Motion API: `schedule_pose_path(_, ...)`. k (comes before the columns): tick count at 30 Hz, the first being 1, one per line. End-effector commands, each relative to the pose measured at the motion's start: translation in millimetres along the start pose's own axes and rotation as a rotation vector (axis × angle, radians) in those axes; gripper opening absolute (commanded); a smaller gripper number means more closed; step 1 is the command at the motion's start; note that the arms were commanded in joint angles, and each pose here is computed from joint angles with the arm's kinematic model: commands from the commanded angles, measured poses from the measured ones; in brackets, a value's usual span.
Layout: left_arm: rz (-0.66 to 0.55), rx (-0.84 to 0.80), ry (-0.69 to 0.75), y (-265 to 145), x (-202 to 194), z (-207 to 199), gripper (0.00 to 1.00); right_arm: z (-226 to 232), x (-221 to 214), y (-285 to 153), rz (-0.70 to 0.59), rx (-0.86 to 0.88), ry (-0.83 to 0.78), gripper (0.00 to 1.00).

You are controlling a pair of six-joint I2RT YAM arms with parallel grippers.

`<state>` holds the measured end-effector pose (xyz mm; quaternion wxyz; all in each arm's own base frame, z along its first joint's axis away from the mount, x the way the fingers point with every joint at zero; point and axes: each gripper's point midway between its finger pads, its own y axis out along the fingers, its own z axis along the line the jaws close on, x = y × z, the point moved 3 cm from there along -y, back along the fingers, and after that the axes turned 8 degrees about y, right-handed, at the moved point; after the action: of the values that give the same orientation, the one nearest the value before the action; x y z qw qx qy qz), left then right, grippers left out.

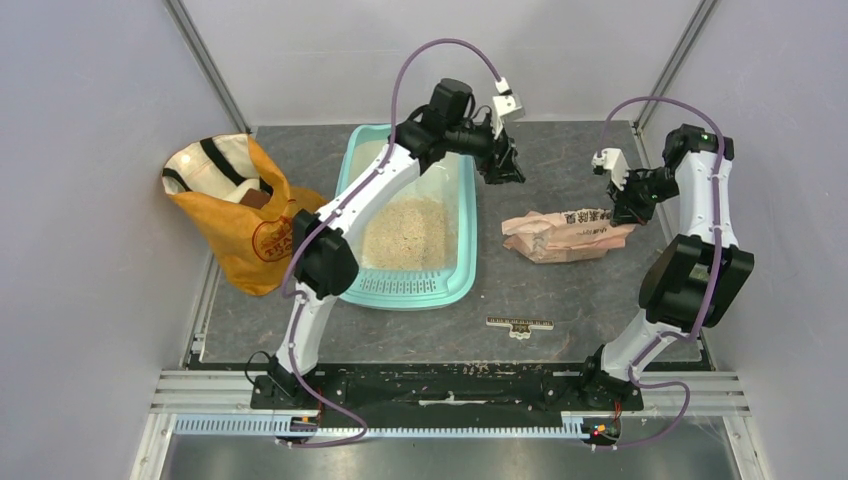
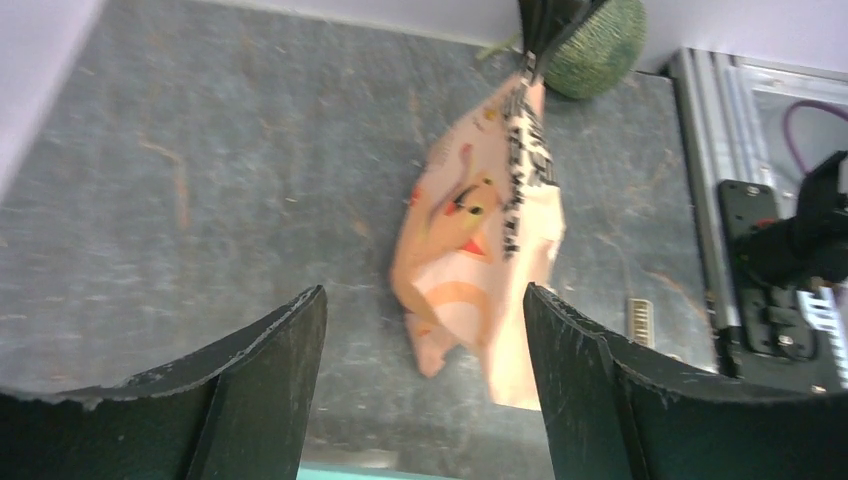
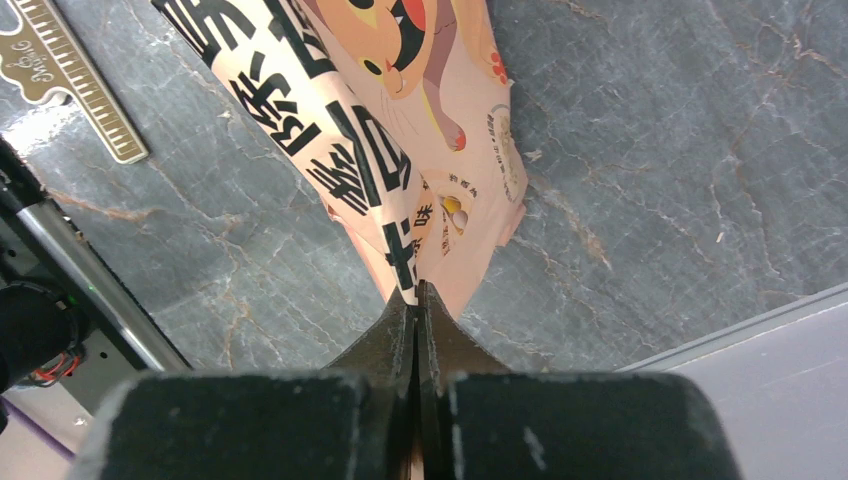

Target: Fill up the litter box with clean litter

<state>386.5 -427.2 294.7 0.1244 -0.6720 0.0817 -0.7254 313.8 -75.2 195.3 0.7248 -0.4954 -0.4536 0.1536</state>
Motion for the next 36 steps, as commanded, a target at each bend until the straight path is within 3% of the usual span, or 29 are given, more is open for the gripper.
schedule_pose_path(1, 0.095, -0.184, -0.230, 33.4, -34.7, -53.2, 0.77, -14.1, 6.0, -7.8, -0.001, -0.084, -0.065, 0.00)
schedule_pose_path(10, 0.236, -0.220, -0.258, 65.6, -89.7, -78.6, 0.68, -12.4, 6.2, -5.5, -0.013, -0.084, -0.123, 0.00)
schedule_pose_path(15, 0.263, -0.192, -0.222, 69.3, -102.5, -73.7, 0.39, -10.3, 1.7, -3.6, 0.009, -0.062, -0.117, 0.01)
schedule_pose_path(16, 0.260, -0.182, -0.196, 67.7, -100.6, -71.9, 0.41, -9.6, 1.4, -3.9, 0.013, -0.054, -0.112, 0.01)
schedule_pose_path(19, 0.171, -0.138, -0.120, 50.1, -74.8, -65.3, 0.70, -8.9, 0.1, -4.7, 0.027, -0.030, -0.088, 0.00)
schedule_pose_path(20, 0.128, -0.104, -0.097, 45.4, -71.6, -61.6, 0.75, -8.8, 0.7, -5.4, 0.029, -0.024, -0.081, 0.00)
schedule_pose_path(22, 0.076, -0.067, 0.032, 34.8, -60.7, -62.5, 0.80, -7.3, 0.7, -5.7, 0.032, -0.007, -0.073, 0.00)
schedule_pose_path(25, 0.090, -0.060, 0.170, 34.3, -61.3, -69.0, 0.86, -4.2, 1.5, -6.3, 0.031, 0.031, -0.047, 0.00)
schedule_pose_path(30, 0.047, 0.030, 0.302, 53.2, -71.9, -70.5, 0.88, 2.8, 5.4, -10.4, 0.017, 0.093, -0.006, 0.00)
schedule_pose_path(36, -0.026, 0.082, 0.529, 75.3, -72.7, -78.4, 0.82, 9.1, 2.7, -12.4, 0.031, 0.119, 0.000, 0.00)
